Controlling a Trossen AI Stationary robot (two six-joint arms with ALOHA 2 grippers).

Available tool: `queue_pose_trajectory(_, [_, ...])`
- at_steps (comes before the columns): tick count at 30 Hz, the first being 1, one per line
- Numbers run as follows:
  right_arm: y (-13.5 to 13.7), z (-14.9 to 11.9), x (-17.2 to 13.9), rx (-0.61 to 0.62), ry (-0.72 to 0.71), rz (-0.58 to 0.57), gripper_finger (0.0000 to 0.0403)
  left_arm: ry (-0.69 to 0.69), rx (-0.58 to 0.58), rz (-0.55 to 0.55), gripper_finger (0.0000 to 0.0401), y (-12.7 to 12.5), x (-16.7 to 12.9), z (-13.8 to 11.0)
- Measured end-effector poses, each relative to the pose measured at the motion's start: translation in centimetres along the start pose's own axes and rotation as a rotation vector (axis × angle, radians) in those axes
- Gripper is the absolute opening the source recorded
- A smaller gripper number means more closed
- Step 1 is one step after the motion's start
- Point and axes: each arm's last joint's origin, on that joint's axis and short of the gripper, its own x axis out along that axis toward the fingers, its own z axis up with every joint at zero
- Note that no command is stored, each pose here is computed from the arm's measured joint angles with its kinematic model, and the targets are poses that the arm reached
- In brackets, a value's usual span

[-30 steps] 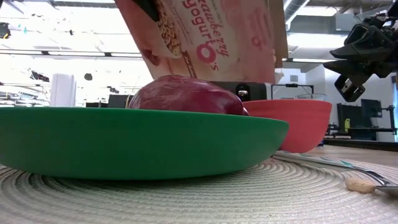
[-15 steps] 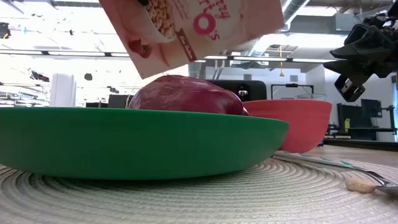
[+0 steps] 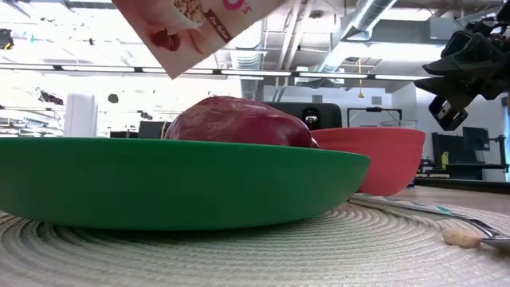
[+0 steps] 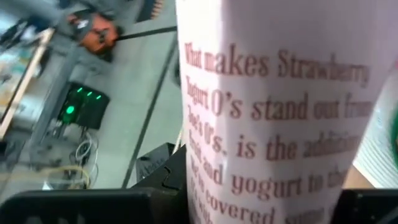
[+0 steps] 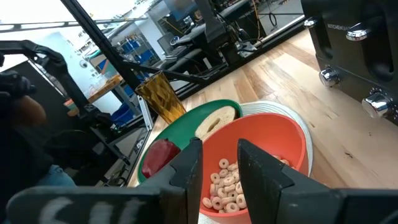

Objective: Arrange a breakfast setting
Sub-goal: Pour the cereal from the cereal box into the orange bowl

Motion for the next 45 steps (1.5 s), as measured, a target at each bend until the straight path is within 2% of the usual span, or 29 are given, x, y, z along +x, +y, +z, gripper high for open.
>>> queue_pose_trajectory(6, [0.0, 0.0, 0.0, 0.000, 0.000, 0.000, 0.0123, -0.052, -0.194, 0.103, 0.0098, 1.7, -0.2, -3.5])
queue_pose_trajectory(12, [0.0, 0.0, 0.0, 0.000, 0.000, 0.000, 0.0123, -0.116, -0.329, 0.224, 0.0098, 1.4, 1.4, -7.3])
queue_pose_trajectory(19, [0.0, 0.0, 0.0, 0.000, 0.000, 0.000, 0.0123, -0.191, -0.514, 0.257, 0.0098, 0.0, 3.7, -11.1])
queue_pose_trajectory(25, [0.0, 0.0, 0.0, 0.000, 0.000, 0.000, 0.0123, -0.260, -0.612, 0.320, 0.0098, -1.4, 5.7, -14.0])
queue_pose_trajectory(35, [0.0, 0.0, 0.0, 0.000, 0.000, 0.000, 0.0123, -0.350, -0.806, 0.358, 0.0098, -5.5, 10.6, -19.2])
queue_pose_trajectory(45, [0.0, 0.0, 0.0, 0.000, 0.000, 0.000, 0.0123, -0.411, -0.867, 0.397, 0.0098, -8.2, 13.9, -22.8])
